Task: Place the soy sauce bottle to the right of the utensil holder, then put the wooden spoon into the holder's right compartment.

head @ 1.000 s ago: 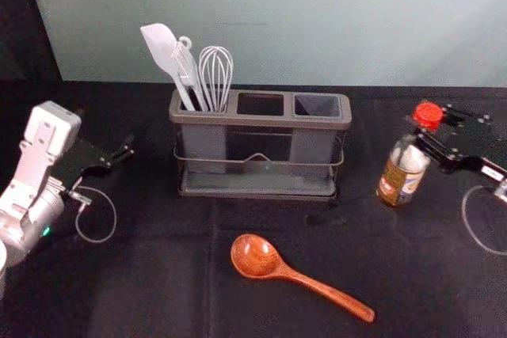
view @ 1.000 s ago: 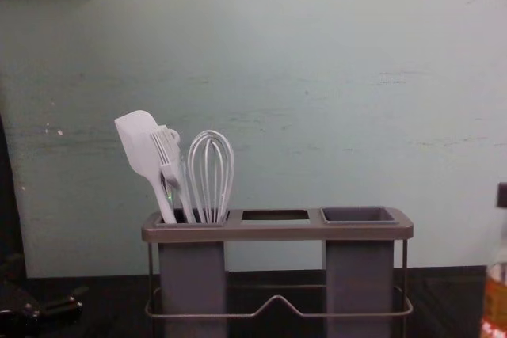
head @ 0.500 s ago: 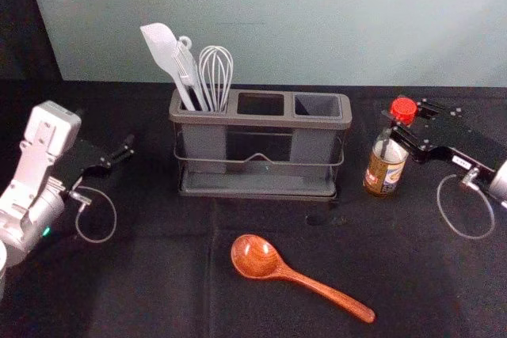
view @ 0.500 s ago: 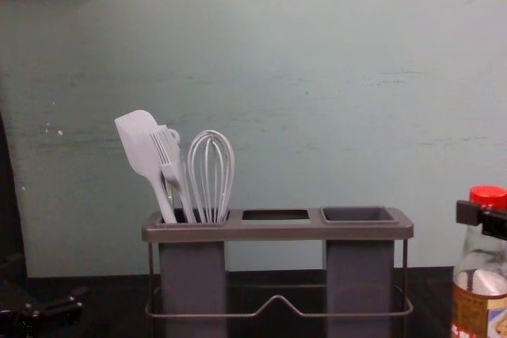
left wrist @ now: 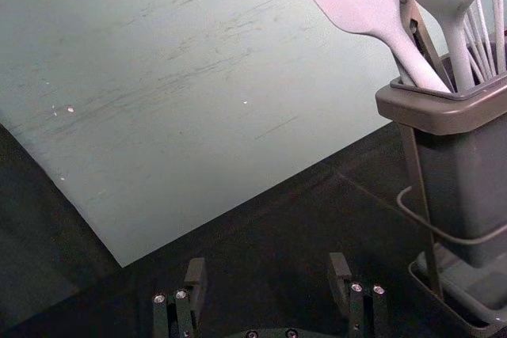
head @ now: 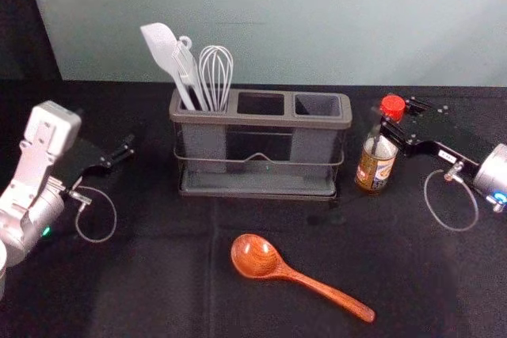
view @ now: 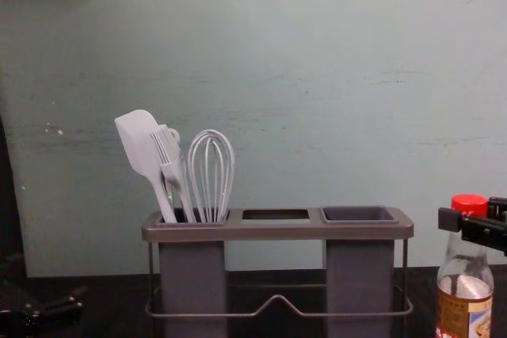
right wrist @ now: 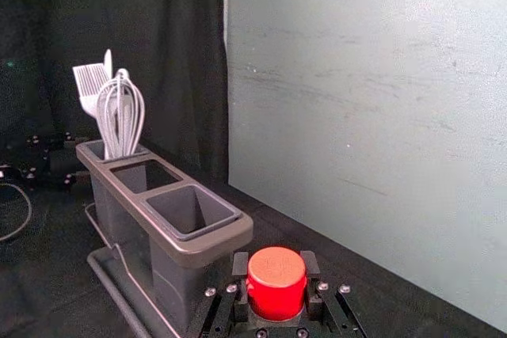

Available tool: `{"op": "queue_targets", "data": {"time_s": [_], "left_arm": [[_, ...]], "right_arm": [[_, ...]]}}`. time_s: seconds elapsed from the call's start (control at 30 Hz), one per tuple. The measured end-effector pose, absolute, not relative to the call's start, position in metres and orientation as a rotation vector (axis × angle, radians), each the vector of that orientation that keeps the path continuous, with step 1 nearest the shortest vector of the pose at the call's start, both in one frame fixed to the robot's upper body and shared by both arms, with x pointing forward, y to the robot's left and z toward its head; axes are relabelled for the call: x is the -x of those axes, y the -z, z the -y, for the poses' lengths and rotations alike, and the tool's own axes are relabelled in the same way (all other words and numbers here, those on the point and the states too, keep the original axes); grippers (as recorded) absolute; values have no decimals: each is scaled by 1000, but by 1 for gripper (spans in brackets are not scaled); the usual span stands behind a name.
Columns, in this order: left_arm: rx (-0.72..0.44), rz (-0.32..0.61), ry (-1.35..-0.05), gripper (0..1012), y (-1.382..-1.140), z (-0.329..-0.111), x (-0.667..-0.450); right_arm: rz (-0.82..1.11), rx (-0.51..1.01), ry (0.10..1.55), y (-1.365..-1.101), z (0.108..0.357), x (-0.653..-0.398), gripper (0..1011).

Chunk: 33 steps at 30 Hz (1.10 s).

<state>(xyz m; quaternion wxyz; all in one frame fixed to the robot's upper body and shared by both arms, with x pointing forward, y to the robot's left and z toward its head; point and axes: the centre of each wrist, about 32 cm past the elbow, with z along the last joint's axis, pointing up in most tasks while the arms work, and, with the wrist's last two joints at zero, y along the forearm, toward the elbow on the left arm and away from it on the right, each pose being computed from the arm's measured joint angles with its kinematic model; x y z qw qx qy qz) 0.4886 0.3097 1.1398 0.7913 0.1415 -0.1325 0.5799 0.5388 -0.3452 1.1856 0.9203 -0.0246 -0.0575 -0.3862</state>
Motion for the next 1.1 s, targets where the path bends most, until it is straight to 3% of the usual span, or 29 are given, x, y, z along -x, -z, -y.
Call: {"op": "queue_targets", "data": {"time_s": [0.63, 0.77, 1.1], "left_arm": [[-304, 285, -1248, 1005, -1140, -310, -489], [-304, 285, -1248, 1005, -1140, -310, -489], [-304, 285, -1248, 1005, -1140, -310, -489]], "right_arm": [[105, 49, 793, -1184, 343, -543, 385], [106, 48, 793, -1184, 343, -543, 446], [106, 47, 793, -1184, 343, -542, 758]]}}
